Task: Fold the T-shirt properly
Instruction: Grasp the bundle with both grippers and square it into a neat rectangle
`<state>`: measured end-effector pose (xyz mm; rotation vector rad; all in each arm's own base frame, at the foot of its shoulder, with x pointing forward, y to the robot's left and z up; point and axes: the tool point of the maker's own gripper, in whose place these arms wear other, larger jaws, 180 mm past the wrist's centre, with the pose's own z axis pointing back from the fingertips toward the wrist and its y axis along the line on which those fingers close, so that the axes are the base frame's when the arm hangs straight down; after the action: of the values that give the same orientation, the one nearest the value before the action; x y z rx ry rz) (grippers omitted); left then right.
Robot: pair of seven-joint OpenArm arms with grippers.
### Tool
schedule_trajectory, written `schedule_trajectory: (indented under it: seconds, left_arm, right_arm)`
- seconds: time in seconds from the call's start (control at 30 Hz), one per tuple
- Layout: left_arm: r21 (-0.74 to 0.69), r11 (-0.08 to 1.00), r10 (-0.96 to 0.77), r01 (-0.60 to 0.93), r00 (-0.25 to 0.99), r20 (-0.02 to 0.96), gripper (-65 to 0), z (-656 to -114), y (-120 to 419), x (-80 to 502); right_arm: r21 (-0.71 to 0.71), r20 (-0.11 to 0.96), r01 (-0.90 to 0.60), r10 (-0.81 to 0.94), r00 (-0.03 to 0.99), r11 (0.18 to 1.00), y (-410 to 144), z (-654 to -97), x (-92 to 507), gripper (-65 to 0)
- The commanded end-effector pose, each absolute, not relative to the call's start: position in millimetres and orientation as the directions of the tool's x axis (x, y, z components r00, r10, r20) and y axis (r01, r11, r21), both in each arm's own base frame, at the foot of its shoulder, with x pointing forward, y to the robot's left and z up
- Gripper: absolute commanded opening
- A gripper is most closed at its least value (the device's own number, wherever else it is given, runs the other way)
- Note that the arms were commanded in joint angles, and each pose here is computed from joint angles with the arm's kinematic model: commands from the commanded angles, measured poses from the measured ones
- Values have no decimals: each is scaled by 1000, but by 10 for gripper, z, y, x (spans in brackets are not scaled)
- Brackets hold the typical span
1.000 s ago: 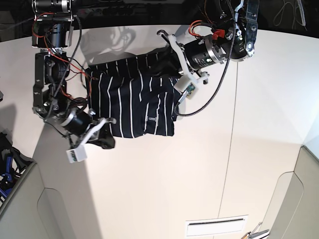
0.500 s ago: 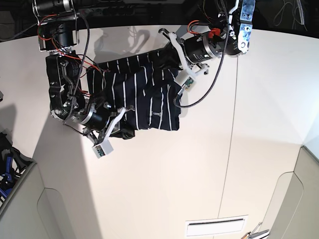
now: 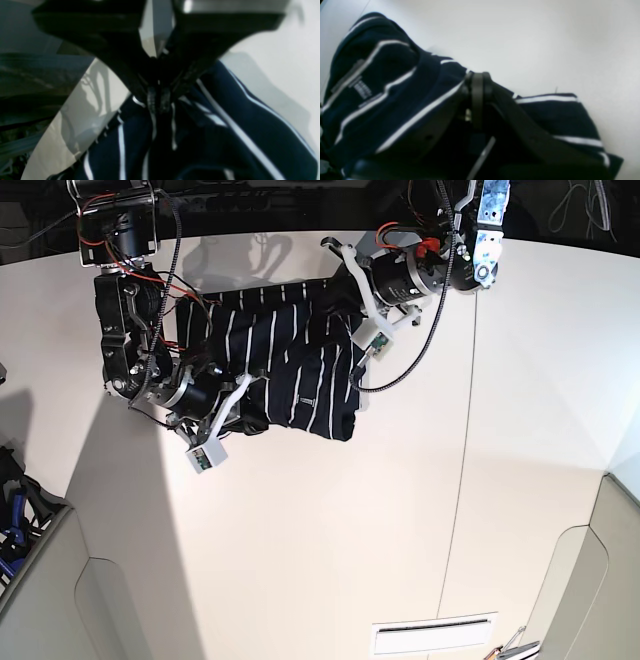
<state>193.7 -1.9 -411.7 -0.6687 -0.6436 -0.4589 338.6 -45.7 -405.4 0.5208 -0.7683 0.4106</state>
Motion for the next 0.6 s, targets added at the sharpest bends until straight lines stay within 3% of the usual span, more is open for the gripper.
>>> schedule_trajectory:
  seconds: [0.0, 0.23, 0.57]
  left_arm:
    - [-405, 701, -180, 586, 696, 695, -644, -4065, -17, 2031]
    - [-314, 767, -224, 560, 691, 687, -650, -4171, 150, 2315]
    - [-312, 781, -237, 542, 718, 654, -650, -4374, 223, 2609]
  right_arm:
    - [278, 760, -538, 161, 630, 796, -463, -3968, 3453, -650]
    - [276, 758, -535, 162, 631, 798, -479, -3972, 3454, -650]
    - [277, 765, -478, 110, 634, 833, -703, -3934, 3540, -650]
